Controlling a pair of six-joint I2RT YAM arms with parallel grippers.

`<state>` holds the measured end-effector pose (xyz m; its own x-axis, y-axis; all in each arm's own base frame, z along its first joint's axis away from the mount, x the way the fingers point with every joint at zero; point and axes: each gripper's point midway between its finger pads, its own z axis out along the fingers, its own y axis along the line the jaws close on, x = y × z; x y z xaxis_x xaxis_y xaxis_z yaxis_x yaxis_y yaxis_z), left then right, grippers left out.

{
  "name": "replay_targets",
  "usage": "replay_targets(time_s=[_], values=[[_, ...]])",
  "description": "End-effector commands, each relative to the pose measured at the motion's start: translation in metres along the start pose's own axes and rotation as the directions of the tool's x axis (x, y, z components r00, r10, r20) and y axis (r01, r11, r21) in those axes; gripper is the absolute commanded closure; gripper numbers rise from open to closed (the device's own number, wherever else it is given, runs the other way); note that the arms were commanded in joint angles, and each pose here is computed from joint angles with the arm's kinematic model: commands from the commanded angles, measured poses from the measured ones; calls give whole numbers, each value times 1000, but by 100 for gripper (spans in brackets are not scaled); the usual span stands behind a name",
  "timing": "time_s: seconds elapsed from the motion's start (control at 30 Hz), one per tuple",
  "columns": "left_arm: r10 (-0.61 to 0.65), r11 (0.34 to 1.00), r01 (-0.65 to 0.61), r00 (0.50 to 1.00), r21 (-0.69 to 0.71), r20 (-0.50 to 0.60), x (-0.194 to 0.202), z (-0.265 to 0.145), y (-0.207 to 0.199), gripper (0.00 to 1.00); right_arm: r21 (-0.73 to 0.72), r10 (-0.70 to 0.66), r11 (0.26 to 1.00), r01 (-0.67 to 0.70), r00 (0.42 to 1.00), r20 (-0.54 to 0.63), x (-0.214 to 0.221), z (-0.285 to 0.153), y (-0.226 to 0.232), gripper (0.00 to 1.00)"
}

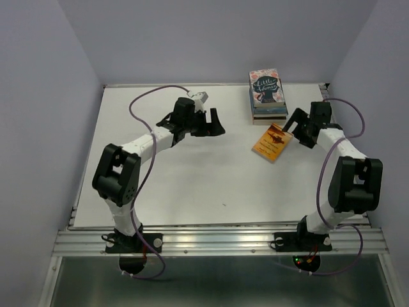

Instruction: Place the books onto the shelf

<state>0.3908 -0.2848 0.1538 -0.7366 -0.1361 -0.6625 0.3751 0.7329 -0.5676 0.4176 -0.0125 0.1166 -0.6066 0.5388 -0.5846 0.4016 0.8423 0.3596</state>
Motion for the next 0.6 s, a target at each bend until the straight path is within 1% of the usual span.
replay_targets(time_s=[0.0,0.03,0.13,0.23,0.37,0.43,0.47,0.5,0.57], values=[[98,990,-95,995,101,-27,-7,23,-29,1,-110,66,991,-77,993,-94,33,8,9,0],[104,988,-99,994,117,-36,-6,28,-33,1,-157,57,985,-72,993,-103,35,8,16,0],[128,980,-117,990,159,-60,-3,54,-47,1,-128,57,989,-70,993,-102,39,15,9,0],[149,976,-134,985,173,-81,0,72,-55,1,-105,53,992,-64,993,-110,44,26,2,0],[182,969,-166,980,185,-74,0,109,-74,1,-106,74,990,-92,984,-160,59,43,-1,0],[187,966,-165,977,198,-103,8,121,-83,1,-125,88,986,-111,980,-180,64,48,2,0],[187,968,-161,974,195,-124,16,132,-79,1,-129,92,984,-119,977,-195,69,50,2,0],[191,965,-168,976,200,-106,10,137,-87,1,-135,102,982,-130,975,-198,71,51,2,0],[197,963,-171,974,208,-110,16,149,-91,2,-152,104,979,-136,973,-205,74,50,5,0]])
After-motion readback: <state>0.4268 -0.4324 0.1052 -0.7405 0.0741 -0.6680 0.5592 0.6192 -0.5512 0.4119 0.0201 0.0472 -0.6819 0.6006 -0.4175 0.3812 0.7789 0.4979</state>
